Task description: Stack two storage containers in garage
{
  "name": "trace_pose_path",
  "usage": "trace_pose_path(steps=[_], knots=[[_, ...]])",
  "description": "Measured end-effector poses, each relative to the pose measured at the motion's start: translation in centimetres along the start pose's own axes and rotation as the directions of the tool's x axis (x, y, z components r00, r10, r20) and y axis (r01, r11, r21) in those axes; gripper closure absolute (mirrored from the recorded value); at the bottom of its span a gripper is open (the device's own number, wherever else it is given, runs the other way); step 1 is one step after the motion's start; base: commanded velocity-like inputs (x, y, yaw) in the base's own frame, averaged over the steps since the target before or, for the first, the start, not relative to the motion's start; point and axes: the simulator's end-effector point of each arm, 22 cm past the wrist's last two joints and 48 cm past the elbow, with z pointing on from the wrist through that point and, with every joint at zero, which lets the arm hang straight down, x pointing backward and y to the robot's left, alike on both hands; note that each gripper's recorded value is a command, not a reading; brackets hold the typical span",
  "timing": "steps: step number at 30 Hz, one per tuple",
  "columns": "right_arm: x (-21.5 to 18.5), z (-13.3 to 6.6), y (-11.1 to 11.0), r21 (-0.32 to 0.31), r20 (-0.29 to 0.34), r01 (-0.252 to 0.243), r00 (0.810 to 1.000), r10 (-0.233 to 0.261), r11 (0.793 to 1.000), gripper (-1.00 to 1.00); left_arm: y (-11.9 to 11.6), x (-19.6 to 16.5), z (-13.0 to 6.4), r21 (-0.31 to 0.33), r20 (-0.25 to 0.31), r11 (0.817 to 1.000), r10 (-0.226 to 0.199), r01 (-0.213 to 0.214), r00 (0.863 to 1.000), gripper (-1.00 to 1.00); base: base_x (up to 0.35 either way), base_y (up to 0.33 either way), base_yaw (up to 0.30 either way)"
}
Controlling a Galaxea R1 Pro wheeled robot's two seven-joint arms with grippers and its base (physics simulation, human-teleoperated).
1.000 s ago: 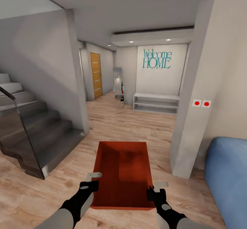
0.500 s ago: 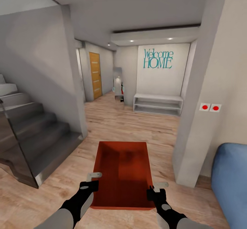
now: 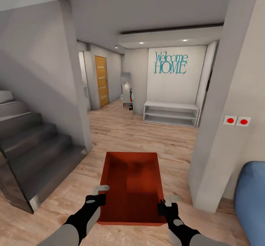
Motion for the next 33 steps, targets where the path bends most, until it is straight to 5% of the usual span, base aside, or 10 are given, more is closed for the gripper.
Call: trace_pose_path(steps=[33], knots=[[0.0,0.0,-0.01,0.0,0.0,0.0,1.0,0.0,1.0,1.0,-0.01,-0.02,0.0,0.0,0.0,1.0,0.0,0.0,1.0,1.0,0.321,0.0,0.0]])
